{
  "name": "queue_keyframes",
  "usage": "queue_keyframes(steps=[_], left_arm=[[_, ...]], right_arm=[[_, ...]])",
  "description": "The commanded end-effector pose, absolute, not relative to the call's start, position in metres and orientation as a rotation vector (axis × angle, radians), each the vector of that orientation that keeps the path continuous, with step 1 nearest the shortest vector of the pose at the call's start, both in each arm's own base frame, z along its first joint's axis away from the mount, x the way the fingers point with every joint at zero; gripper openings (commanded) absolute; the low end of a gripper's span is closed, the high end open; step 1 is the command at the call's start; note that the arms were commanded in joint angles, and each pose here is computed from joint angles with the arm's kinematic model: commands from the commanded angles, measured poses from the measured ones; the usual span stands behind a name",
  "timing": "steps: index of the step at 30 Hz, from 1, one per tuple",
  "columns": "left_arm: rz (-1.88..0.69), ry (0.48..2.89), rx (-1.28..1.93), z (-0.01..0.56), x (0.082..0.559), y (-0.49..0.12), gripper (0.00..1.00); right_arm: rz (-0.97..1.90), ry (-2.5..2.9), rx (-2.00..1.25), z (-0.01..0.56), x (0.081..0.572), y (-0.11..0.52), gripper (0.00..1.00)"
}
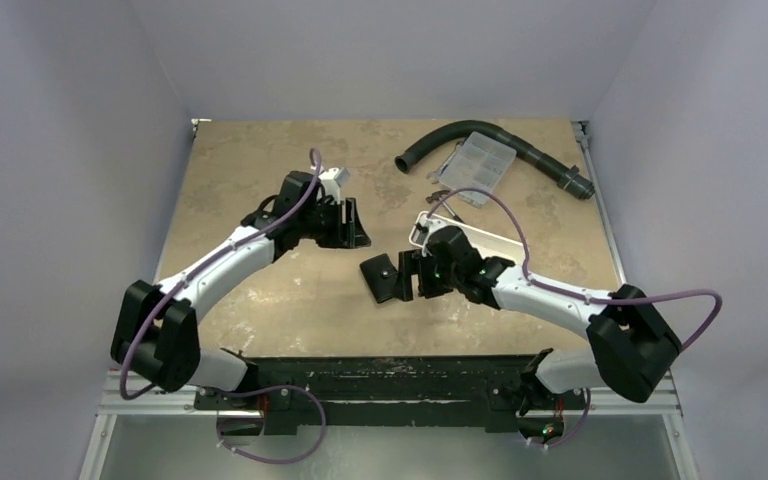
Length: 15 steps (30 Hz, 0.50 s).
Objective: Put the credit cards into the card holder
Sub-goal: Move the card holder to the corner of the board.
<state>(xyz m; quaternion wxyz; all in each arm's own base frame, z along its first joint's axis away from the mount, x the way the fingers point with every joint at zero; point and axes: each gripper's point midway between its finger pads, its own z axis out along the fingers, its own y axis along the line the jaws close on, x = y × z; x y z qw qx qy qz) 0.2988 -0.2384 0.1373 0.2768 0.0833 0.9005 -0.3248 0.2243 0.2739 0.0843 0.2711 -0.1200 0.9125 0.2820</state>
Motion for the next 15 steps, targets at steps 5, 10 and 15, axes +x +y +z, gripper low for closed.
queue_keyframes(steps=[5, 10, 15], left_arm=[[-0.809, 2.270, 0.218, 0.184, 0.275, -0.212, 0.55], [-0.842, 2.227, 0.158, 0.200, 0.252, -0.201, 0.55], [-0.801, 2.253, 0.135, 0.201, 0.243, -0.191, 0.55]], right_arm=[[0.861, 2.314, -0.272, 0.089, 0.246, 0.291, 0.87], [0.777, 2.299, -0.324, 0.080, 0.265, 0.295, 0.87], [0.684, 2.273, -0.364, 0.077, 0.282, 0.295, 0.87]])
